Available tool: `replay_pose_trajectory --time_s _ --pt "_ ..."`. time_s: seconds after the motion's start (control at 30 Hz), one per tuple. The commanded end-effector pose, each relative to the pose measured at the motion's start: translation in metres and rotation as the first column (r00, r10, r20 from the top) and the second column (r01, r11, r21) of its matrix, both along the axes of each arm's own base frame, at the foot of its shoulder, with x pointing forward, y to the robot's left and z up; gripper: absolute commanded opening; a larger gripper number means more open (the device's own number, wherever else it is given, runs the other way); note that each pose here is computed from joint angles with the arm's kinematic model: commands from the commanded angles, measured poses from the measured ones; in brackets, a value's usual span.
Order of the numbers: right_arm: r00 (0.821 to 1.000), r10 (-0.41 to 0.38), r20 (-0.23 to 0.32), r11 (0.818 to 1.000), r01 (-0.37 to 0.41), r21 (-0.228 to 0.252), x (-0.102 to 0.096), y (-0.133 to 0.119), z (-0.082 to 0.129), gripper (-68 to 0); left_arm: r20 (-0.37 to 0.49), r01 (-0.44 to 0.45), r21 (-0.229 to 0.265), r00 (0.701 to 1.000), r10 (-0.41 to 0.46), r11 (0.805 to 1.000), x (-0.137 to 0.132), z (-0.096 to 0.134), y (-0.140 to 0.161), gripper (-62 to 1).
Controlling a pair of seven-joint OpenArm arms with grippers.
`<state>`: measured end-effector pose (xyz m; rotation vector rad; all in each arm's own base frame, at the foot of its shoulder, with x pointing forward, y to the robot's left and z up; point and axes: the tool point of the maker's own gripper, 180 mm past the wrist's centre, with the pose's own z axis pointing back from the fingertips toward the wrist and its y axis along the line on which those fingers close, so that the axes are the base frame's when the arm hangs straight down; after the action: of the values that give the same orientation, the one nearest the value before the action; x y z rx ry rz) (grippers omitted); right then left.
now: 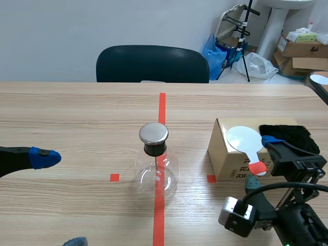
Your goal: Do the electroscope experiment
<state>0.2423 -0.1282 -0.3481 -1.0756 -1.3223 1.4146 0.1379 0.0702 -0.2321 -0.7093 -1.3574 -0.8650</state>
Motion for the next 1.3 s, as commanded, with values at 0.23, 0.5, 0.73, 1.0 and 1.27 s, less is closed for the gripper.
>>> replay_pose_trajectory --time_s 0.23,0.5,0.73,1.0,1.27 --pt "0.997 -0.001 0.083 1.0 0.002 -0.009 0.0056 -0.0027 0.0178 0.4 0.012 -0.002 -0.03 1.0 0.003 1.0 0.0014 0.0066 -0.0014 1.4" --pt "0.997 -0.001 0.083 1.0 0.002 -0.009 0.0056 -0.0028 0.0178 0.4 0.012 -0.002 -0.03 1.0 0.003 1.0 0.0014 0.0066 -0.0014 1.4" --pt "0.997 -0.001 0.083 1.0 0.002 -0.009 0.0056 -0.0028 0.0178 0.4 0.012 -0.002 -0.031 1.0 0.003 1.0 0.0014 0.0067 -0.0014 1.4" --pt "0.997 0.0 0.083 1.0 0.001 -0.011 0.0056 -0.0031 0.0178 0.4 0.016 -0.002 -0.036 1.0 0.003 0.999 0.0015 0.0079 -0.0015 1.4" --pt "0.998 0.0 0.065 1.0 0.001 -0.012 0.0057 -0.0039 0.0147 0.4 0.016 -0.002 -0.036 1.0 0.003 0.999 0.0015 0.0078 -0.0015 1.4"
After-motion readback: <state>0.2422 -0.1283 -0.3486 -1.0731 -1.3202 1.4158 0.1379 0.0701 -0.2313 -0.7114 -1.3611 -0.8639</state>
